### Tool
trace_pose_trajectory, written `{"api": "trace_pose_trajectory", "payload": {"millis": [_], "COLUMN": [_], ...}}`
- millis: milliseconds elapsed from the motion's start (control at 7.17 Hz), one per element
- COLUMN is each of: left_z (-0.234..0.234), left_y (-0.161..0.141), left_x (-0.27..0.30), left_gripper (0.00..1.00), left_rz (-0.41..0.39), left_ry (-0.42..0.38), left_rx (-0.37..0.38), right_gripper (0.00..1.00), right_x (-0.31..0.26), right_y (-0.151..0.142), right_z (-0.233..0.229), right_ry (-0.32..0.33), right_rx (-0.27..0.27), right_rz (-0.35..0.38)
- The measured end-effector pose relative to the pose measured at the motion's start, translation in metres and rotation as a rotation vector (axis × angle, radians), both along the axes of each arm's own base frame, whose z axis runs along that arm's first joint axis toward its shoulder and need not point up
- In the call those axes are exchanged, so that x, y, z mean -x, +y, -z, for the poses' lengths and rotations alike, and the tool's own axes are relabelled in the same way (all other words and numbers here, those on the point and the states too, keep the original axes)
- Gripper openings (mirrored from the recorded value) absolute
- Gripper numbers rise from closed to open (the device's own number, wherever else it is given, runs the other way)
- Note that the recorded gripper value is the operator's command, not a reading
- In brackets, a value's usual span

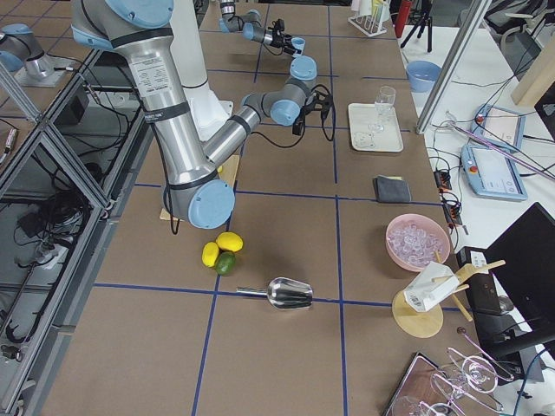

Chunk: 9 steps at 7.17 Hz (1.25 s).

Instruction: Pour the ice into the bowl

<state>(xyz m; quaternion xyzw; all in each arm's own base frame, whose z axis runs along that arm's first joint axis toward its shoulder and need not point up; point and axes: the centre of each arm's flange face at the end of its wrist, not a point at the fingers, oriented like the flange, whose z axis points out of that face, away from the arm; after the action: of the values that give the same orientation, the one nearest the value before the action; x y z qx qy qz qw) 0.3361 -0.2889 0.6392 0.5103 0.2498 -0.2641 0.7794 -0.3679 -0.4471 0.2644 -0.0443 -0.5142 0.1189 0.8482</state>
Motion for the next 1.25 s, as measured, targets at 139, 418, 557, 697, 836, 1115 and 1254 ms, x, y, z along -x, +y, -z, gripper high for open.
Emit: {"api": "trace_pose_trajectory", "payload": {"millis": [139, 418, 557, 697, 836, 1115, 1254], "left_z": [0.003, 0.011, 0.015, 0.020, 0.025, 0.044, 0.059], "left_y": [-0.003, -0.010, -0.013, -0.016, -0.016, -0.015, -0.016], "left_x": [-0.008, -0.026, -0.024, -0.018, -0.009, 0.006, 0.008], "left_gripper": [1.00, 0.33, 0.11, 0.00, 0.00, 0.00, 0.00], "left_rz": [0.004, 0.003, -0.004, -0.020, -0.039, -0.057, -0.067], "left_ry": [0.010, 0.019, 0.015, 0.008, 0.011, 0.082, 0.101], "left_rx": [-0.001, -0.010, -0.021, -0.042, -0.072, -0.139, -0.169], "right_gripper": [1.00, 1.00, 1.00, 1.00, 1.00, 1.00, 1.00], "right_x": [0.000, 0.000, 0.000, 0.000, 0.001, 0.001, -0.001], "right_y": [0.000, 0.000, 0.001, 0.001, 0.001, 0.000, 0.000], "right_z": [0.000, 0.002, 0.003, 0.005, 0.005, 0.006, 0.007], "right_ry": [-0.001, -0.003, -0.006, -0.008, -0.008, -0.009, -0.011], "right_rx": [0.000, -0.002, -0.003, -0.004, -0.005, -0.006, -0.007], "right_rz": [0.001, 0.002, 0.003, 0.003, 0.003, 0.003, 0.001]}}
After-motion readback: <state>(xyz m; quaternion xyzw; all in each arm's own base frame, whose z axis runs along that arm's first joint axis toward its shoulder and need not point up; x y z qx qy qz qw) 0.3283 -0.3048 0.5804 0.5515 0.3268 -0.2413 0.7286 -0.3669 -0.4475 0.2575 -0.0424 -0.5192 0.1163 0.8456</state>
